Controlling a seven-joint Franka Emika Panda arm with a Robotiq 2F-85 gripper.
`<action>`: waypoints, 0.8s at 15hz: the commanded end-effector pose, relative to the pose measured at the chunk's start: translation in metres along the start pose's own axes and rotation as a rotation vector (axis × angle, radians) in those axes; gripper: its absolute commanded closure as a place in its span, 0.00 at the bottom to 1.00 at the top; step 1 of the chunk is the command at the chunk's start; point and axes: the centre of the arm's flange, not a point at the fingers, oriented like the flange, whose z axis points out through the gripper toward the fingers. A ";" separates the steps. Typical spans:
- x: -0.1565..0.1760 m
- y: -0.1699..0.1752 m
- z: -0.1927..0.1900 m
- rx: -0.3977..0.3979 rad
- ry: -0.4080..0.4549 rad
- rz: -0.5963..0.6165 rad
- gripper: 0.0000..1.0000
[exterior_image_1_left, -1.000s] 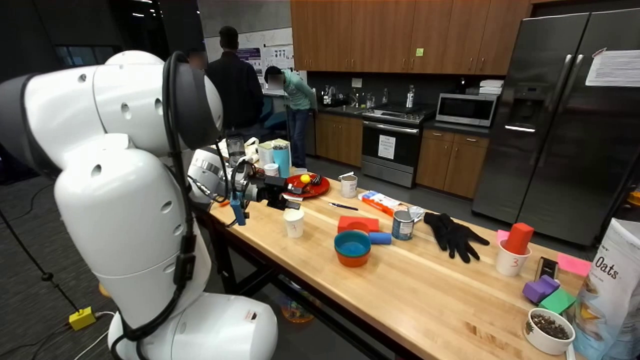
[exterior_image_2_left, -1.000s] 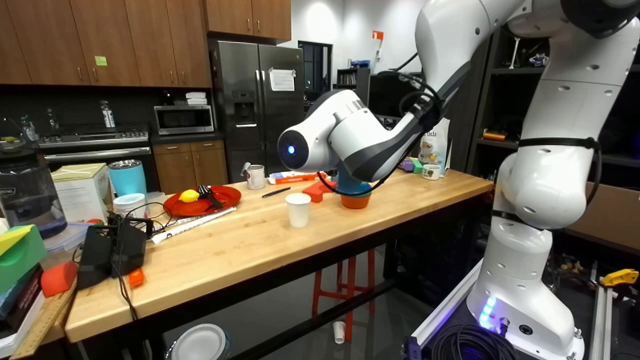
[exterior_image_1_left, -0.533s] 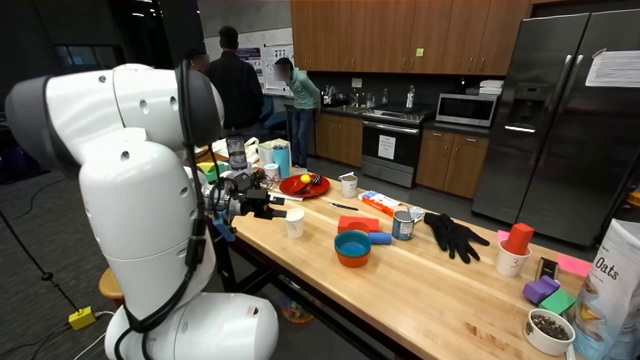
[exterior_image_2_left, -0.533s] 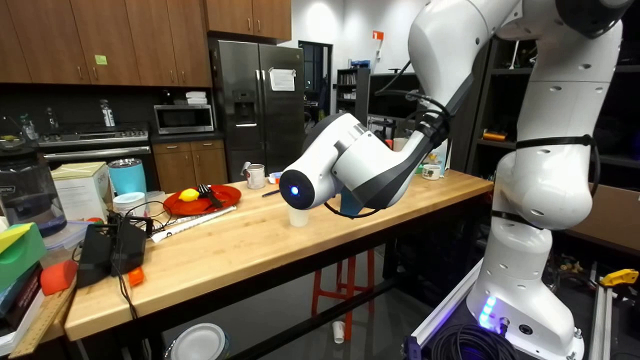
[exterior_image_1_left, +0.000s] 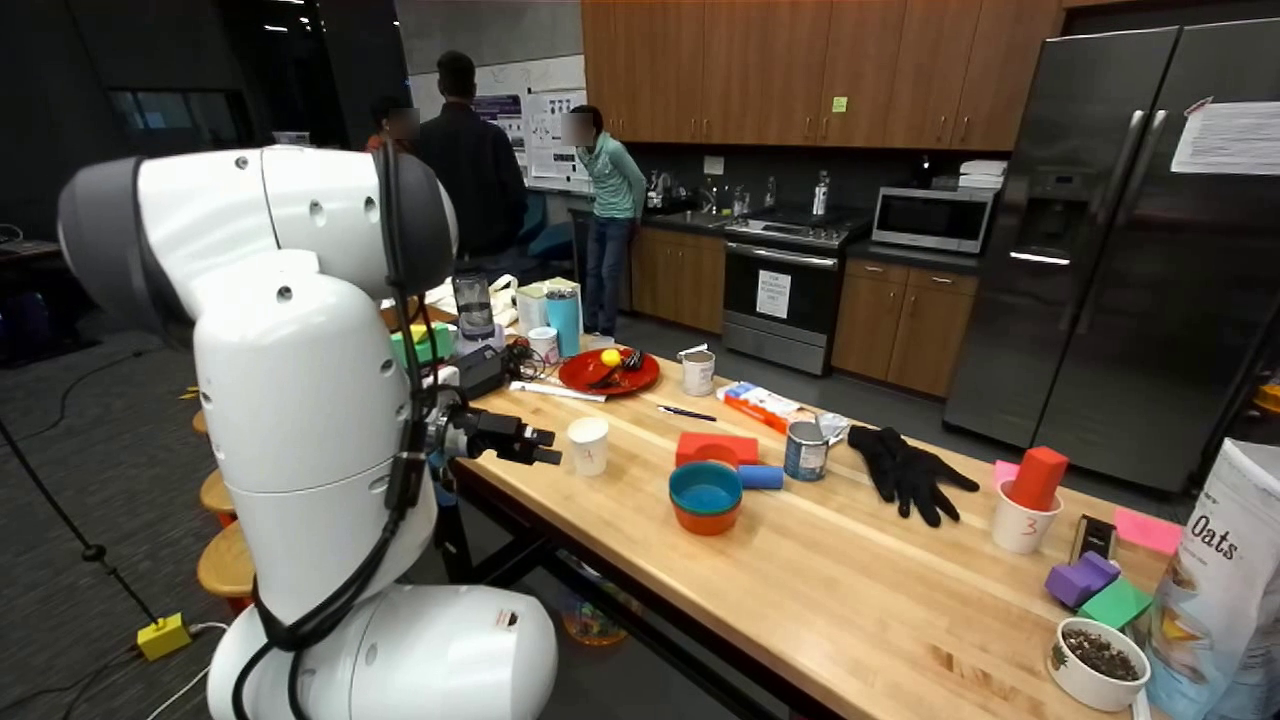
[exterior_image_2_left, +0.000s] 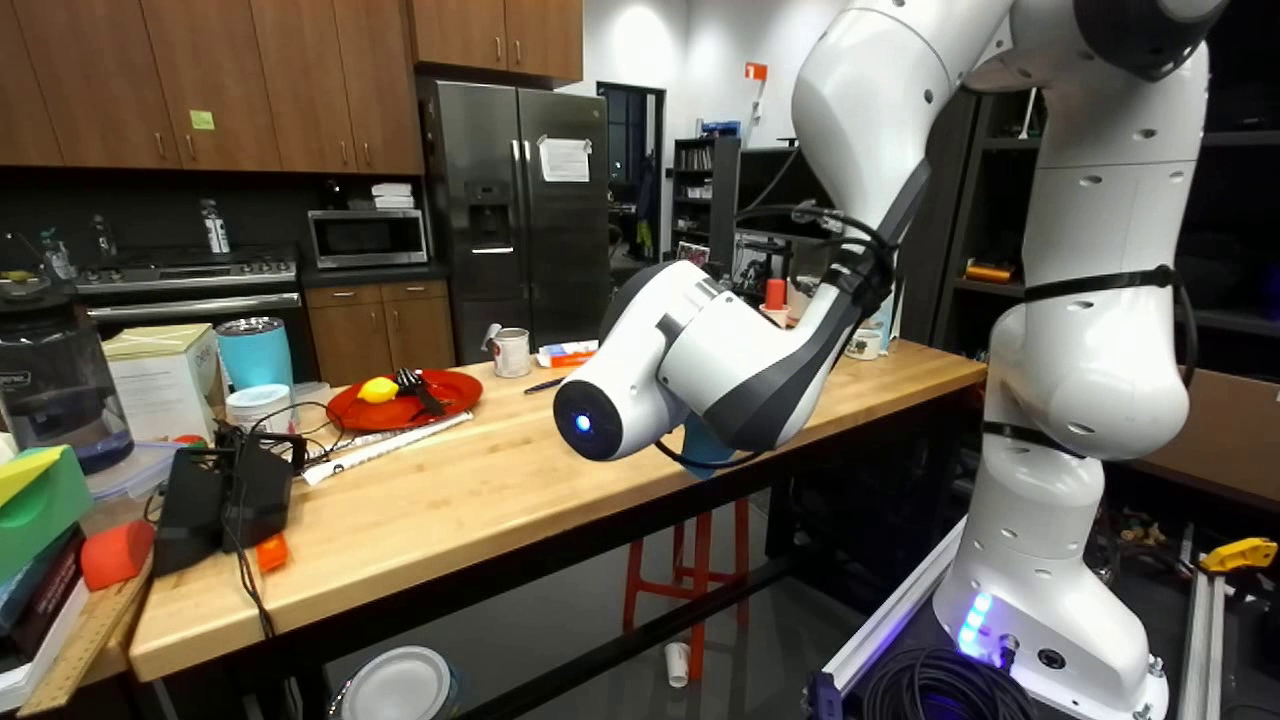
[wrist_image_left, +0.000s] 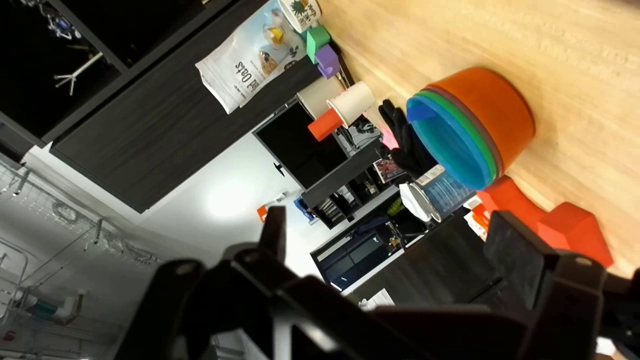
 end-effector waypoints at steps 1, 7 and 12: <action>-0.009 -0.009 -0.009 0.013 -0.064 0.043 0.00; -0.011 -0.012 -0.019 0.005 -0.127 0.058 0.00; -0.009 -0.012 -0.016 0.012 -0.130 0.048 0.00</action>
